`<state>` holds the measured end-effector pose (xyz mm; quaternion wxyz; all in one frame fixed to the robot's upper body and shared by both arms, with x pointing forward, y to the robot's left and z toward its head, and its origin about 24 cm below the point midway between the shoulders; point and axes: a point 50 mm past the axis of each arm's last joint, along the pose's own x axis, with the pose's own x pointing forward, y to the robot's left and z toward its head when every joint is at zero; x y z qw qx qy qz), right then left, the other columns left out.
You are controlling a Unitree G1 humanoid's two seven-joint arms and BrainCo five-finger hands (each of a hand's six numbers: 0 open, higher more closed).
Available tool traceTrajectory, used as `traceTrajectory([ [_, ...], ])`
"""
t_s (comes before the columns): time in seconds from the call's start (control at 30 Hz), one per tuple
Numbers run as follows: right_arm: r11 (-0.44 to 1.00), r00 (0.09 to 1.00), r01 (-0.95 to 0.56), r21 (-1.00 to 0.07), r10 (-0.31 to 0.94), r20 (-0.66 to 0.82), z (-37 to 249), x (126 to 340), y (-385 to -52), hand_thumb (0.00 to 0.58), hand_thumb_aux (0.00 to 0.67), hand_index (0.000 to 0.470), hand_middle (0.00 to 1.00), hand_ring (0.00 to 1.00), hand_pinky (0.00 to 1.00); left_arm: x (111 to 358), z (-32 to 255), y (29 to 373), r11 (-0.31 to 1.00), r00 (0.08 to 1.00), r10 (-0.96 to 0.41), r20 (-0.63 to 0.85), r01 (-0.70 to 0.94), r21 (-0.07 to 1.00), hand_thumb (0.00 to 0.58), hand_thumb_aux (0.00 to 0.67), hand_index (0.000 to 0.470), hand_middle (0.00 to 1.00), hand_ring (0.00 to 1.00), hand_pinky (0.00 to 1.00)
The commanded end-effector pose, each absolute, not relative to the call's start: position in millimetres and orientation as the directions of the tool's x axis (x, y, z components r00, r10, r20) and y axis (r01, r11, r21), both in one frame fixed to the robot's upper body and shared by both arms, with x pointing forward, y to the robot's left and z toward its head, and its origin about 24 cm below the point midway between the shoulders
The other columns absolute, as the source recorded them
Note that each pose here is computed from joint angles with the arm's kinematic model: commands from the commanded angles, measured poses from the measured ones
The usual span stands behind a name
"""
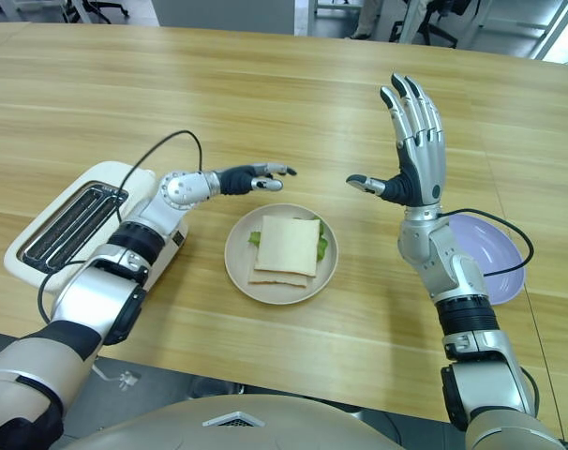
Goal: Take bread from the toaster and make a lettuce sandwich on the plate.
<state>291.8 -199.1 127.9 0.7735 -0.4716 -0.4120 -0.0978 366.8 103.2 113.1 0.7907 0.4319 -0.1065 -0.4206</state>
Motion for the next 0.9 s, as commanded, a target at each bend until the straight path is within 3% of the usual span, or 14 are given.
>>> traceTrajectory([
  [0.03,0.519,0.666,0.509,-0.687,0.269,0.696,125,293,-198,0.000,0.000,0.000,0.00,0.00,0.00,358,145,110,0.322,0.672,-0.740,-0.037,0.401,0.858,0.000,0.000,0.000,0.00,0.00,0.00],
  [0.13,0.528,0.719,0.378,-0.760,0.350,0.601,115,294,-191,0.000,0.000,0.000,0.00,0.00,0.00,333,171,123,0.375,0.678,-0.729,0.098,0.275,0.885,0.000,0.000,0.000,0.00,0.00,0.00],
  [0.23,0.520,0.770,0.087,-0.850,0.506,0.388,95,288,-176,0.000,0.000,0.000,0.00,0.00,0.00,298,184,141,0.394,0.661,-0.738,0.137,0.258,0.882,0.000,0.000,0.000,0.00,0.00,0.00],
  [0.33,0.486,0.772,-0.146,-0.862,0.600,0.207,85,277,-171,0.000,0.000,0.000,0.00,0.00,0.00,252,170,156,0.274,0.578,-0.816,-0.006,0.397,0.876,0.000,0.000,0.000,0.00,0.00,0.00],
  [0.43,0.505,0.711,-0.306,-0.807,0.685,0.159,101,261,-163,0.000,0.000,0.000,0.00,0.00,0.00,204,154,165,0.130,0.400,-0.904,-0.152,0.597,0.792,0.000,0.000,0.000,0.00,0.00,0.00],
  [0.47,0.505,0.685,-0.349,-0.789,0.713,0.153,107,255,-161,0.194,0.123,0.085,0.00,0.00,0.00,194,155,167,0.116,0.354,-0.921,-0.162,0.648,0.752,0.000,0.000,0.000,0.00,0.00,0.00],
  [0.5,0.505,0.656,-0.396,-0.767,0.740,0.149,116,247,-159,0.472,0.381,0.262,0.18,0.18,0.18,186,157,170,0.115,0.317,-0.934,-0.162,0.700,0.705,0.000,0.000,0.000,0.00,0.00,0.00],
  [0.53,0.498,0.628,-0.440,-0.747,0.766,0.140,122,241,-157,0.580,0.670,0.460,0.93,0.93,0.93,181,159,172,0.119,0.293,-0.943,-0.157,0.739,0.663,0.310,0.213,0.146,0.00,0.00,0.00],
  [0.57,0.482,0.598,-0.489,-0.727,0.792,0.123,127,234,-155,0.580,0.670,0.460,1.00,1.00,1.00,179,161,174,0.124,0.277,-0.949,-0.151,0.767,0.629,0.531,0.476,0.327,0.45,0.45,0.45],
  [0.6,0.454,0.560,-0.546,-0.704,0.823,0.097,130,226,-153,0.580,0.670,0.460,1.00,1.00,1.00,176,161,176,0.124,0.263,-0.953,-0.153,0.795,0.594,0.531,0.476,0.327,0.45,0.45,0.45],
  [0.63,0.422,0.522,-0.607,-0.674,0.851,0.062,131,219,-150,0.580,0.670,0.460,1.00,1.00,1.00,174,160,177,0.114,0.243,-0.956,-0.162,0.821,0.559,0.580,0.670,0.460,1.00,1.00,1.00],
  [0.8,0.227,0.336,-0.831,-0.508,0.933,-0.133,118,192,-142,0.580,0.670,0.460,1.00,1.00,1.00,154,141,177,-0.022,0.073,-0.965,-0.253,0.935,0.354,0.580,0.670,0.460,1.00,1.00,1.00],
  [0.9,0.141,0.258,-0.901,-0.411,0.935,-0.244,105,183,-146,0.580,0.670,0.460,1.00,1.00,1.00,154,129,177,-0.050,0.037,-0.954,-0.297,0.958,0.281,0.580,0.670,0.460,1.00,1.00,1.00],
])
